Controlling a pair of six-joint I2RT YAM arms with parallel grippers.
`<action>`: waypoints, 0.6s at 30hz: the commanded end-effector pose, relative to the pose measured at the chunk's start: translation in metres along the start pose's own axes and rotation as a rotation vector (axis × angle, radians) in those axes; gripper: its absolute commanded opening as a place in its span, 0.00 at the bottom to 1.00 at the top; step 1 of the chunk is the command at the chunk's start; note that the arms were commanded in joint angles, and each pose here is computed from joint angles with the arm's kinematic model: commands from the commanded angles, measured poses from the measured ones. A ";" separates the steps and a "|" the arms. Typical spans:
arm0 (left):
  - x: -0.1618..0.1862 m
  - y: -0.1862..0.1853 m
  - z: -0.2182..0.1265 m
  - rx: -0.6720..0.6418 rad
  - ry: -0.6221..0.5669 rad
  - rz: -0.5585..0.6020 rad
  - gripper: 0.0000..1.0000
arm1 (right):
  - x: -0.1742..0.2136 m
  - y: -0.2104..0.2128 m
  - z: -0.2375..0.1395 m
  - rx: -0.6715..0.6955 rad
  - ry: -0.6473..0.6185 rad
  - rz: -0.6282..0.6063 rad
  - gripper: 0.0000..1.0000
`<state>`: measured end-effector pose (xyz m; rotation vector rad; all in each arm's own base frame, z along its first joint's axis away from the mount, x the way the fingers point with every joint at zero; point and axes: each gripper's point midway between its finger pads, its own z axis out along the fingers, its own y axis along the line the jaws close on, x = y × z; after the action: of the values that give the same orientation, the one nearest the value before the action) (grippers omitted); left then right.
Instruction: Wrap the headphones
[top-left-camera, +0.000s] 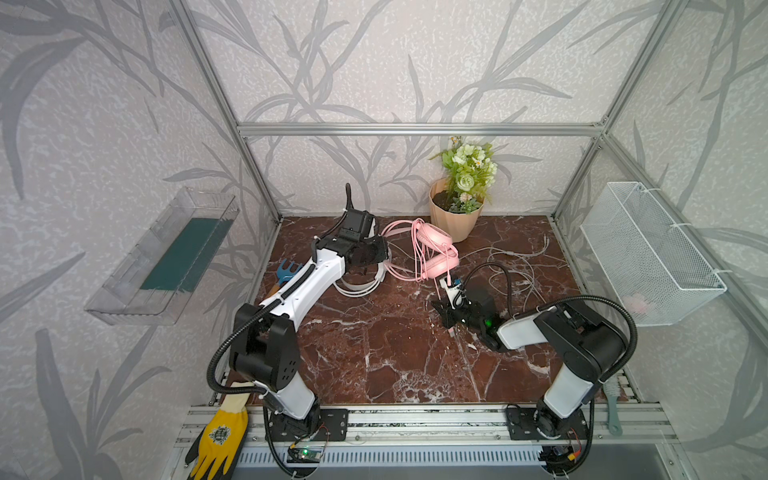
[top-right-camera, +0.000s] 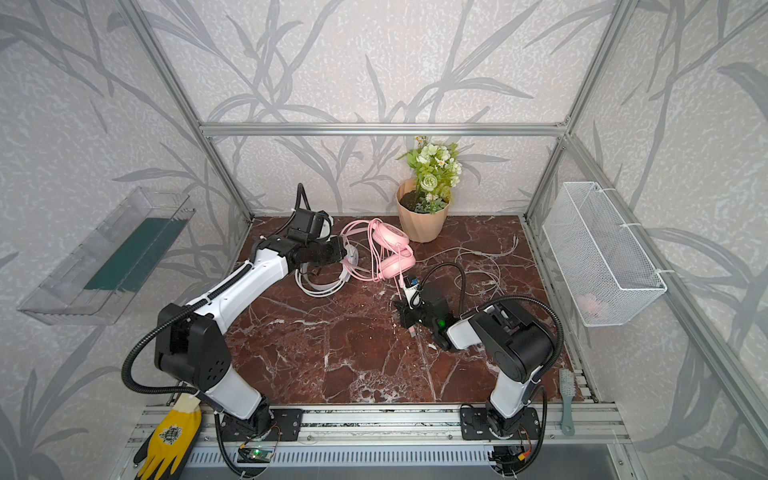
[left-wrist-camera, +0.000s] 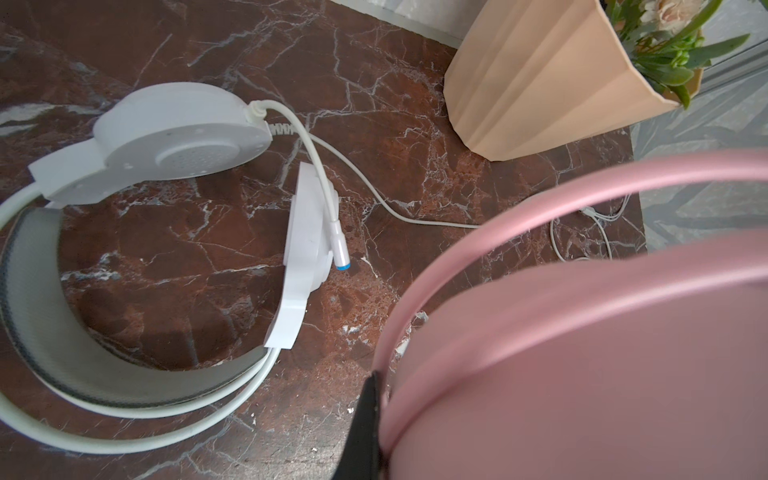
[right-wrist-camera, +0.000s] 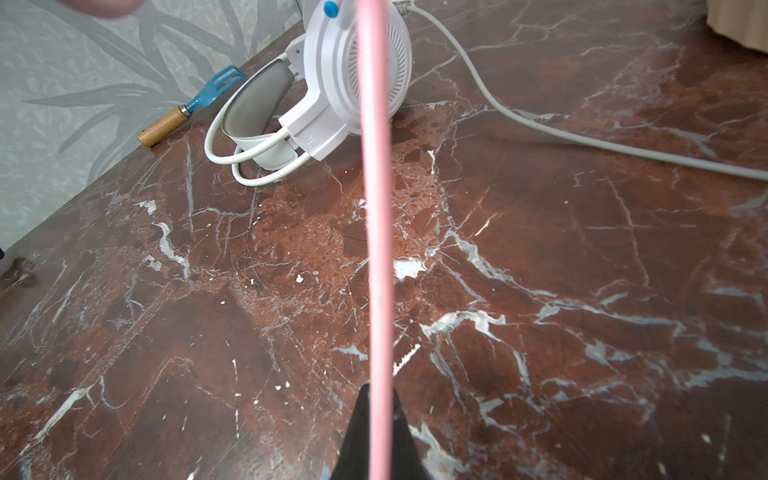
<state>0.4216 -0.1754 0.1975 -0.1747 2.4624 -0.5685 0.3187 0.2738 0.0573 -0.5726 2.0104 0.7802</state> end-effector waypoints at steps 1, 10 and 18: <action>-0.043 -0.015 -0.033 0.046 -0.177 -0.095 0.00 | 0.005 0.009 -0.005 -0.015 0.003 -0.035 0.00; -0.046 -0.002 -0.037 -0.043 -0.193 -0.117 0.00 | 0.010 0.034 -0.017 -0.077 0.013 -0.127 0.04; -0.038 0.012 -0.032 -0.105 -0.187 -0.145 0.00 | 0.029 0.050 -0.030 -0.087 0.127 -0.261 0.06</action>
<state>0.4141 -0.1507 0.1824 -0.3028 2.5132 -0.3954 0.2768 0.2898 0.0804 -0.8032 1.9079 0.7441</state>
